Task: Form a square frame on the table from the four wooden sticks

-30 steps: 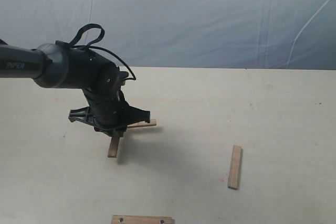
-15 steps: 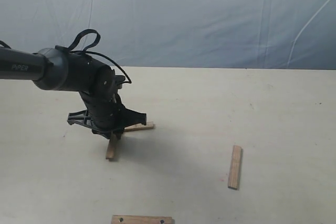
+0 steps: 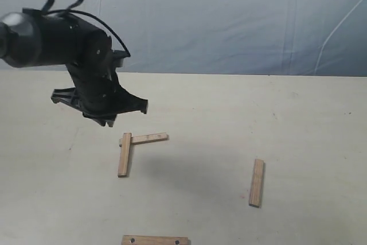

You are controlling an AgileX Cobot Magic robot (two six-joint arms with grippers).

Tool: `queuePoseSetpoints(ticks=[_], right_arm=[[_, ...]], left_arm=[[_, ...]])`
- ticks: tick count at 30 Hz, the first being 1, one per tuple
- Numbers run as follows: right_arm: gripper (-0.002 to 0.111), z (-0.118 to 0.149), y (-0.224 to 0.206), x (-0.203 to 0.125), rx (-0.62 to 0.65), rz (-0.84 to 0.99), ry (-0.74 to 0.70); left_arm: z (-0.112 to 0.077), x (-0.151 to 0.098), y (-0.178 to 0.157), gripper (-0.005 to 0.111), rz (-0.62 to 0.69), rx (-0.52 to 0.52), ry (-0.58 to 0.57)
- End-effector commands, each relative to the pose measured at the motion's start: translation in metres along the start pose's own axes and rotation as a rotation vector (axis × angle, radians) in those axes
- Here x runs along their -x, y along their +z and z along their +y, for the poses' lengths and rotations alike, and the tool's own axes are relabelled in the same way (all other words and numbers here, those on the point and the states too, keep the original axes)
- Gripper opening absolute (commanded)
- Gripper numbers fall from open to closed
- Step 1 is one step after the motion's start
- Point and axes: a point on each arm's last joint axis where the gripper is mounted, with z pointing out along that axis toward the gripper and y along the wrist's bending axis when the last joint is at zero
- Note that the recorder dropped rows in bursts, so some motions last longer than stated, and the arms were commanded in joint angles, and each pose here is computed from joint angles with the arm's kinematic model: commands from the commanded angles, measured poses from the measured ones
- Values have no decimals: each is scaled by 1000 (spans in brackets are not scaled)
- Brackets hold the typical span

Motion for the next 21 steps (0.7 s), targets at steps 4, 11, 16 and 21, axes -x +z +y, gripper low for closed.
queuePoseSetpoints(ticks=[4, 11, 16, 21], right_arm=[[-1, -1, 0, -1, -9, -2, 2], [-1, -2, 0, 4, -30, -58, -46], [-1, -2, 0, 4, -29, -59, -38], [-1, -3, -1, 12, -39, -148, -37]], left_arm=[[48, -31, -48, 0, -78, -38, -63], [98, -85, -88, 0, -371, -108, -188], [103, -133, -118, 0, -614, -200, -221], [110, -188, -136, 0, -884, -287, -229]])
